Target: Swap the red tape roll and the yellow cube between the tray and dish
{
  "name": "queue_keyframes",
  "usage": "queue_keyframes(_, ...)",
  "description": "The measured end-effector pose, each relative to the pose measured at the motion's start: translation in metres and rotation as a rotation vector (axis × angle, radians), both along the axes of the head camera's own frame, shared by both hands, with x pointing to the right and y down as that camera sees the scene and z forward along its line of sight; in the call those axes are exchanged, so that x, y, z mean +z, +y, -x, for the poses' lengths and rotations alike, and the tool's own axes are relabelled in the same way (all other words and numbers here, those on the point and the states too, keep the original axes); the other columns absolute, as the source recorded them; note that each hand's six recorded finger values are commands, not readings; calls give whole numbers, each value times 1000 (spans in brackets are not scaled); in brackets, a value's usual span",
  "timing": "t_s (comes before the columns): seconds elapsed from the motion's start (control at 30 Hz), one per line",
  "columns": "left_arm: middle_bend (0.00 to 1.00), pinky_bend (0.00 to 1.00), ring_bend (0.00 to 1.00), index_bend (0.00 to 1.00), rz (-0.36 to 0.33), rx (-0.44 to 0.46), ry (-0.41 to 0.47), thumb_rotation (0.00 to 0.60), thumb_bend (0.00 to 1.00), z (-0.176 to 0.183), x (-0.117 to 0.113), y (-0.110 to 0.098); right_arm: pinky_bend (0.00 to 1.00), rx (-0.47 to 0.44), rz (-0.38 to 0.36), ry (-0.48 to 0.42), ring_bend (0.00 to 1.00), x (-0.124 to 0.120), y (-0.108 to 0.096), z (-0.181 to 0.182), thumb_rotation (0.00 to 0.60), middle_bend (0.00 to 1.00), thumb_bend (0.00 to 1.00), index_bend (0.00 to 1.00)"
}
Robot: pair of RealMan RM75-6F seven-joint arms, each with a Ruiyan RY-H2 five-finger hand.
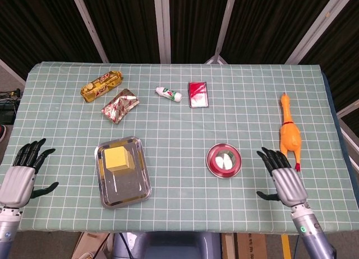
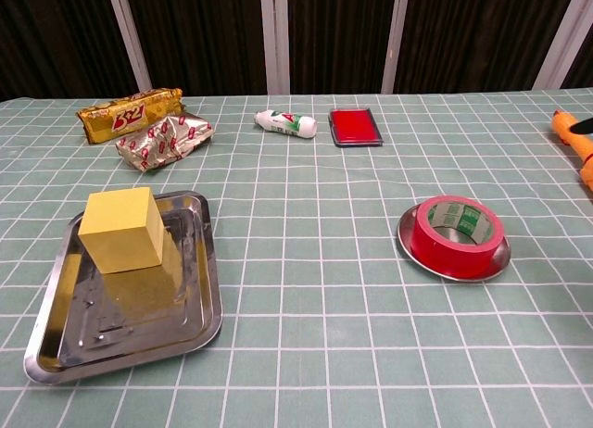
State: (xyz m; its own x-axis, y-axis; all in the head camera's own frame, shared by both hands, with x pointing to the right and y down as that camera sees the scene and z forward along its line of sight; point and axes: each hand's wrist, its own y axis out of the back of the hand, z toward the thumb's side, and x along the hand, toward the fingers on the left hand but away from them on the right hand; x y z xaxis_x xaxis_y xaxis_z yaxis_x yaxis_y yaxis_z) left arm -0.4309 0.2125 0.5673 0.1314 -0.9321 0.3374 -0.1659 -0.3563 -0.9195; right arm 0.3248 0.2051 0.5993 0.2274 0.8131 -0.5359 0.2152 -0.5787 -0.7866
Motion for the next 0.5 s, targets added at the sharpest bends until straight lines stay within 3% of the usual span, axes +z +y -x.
queue_keyframes(0.27,0,8,0,189,0,-16,-1,600,44,3,0,-1,0,-67,85,-8,0,29,-29,54,600,0,0,13)
queue_keyframes(0.5,0,16,0,189,-1,-28,-2,600,44,6,-1,-3,0,-101,154,9,0,53,-39,87,600,0,0,12)
